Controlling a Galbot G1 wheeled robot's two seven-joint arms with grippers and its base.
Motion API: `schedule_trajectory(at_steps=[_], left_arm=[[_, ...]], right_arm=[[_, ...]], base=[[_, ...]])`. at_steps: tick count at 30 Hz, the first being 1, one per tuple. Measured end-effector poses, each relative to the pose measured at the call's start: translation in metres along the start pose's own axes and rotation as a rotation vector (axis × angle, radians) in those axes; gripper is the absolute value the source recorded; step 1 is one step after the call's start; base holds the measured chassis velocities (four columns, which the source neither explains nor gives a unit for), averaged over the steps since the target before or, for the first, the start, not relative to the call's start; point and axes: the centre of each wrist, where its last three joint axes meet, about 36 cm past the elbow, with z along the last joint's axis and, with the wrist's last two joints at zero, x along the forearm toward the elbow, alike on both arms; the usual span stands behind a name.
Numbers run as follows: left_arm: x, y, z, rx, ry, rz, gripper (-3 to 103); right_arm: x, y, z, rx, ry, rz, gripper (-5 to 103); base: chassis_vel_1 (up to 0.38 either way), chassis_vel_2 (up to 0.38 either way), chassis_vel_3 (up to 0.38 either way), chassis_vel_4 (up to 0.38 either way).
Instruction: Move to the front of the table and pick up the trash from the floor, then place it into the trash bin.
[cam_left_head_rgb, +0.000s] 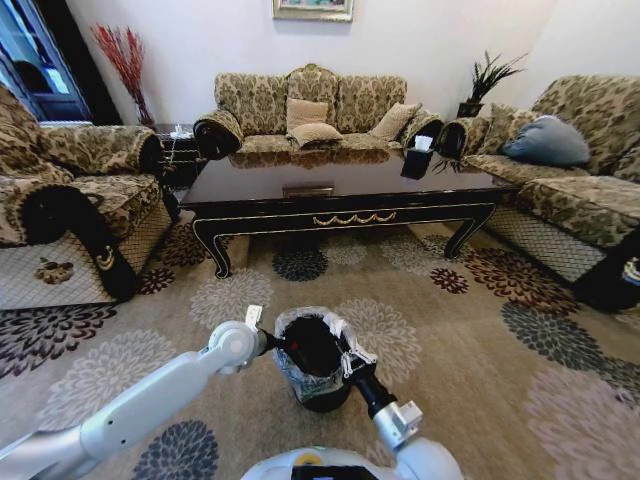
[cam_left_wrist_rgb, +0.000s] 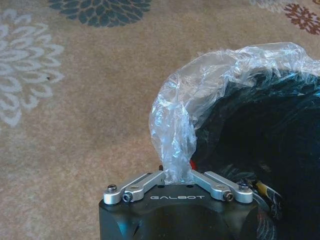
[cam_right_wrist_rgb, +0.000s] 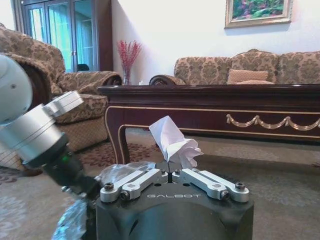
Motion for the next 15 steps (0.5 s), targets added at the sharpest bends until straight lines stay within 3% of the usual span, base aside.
schedule_trajectory(at_steps=[4,15], left_arm=[[-0.0024,-0.0045,-0.0006,0.002,-0.002,0.009,0],[-0.0006,0.002,0.0021,0.011,-0.001,-0.007,0]], right_arm=[[0.004,0.0035,0.0044,0.009,0.017,-0.036,-3],[0.0024,0.0026,0.0099,0.02,0.022,-0.047,38]], base=[[0.0,0.0,0.0,0.0],[0.0,0.0,0.0,0.0]])
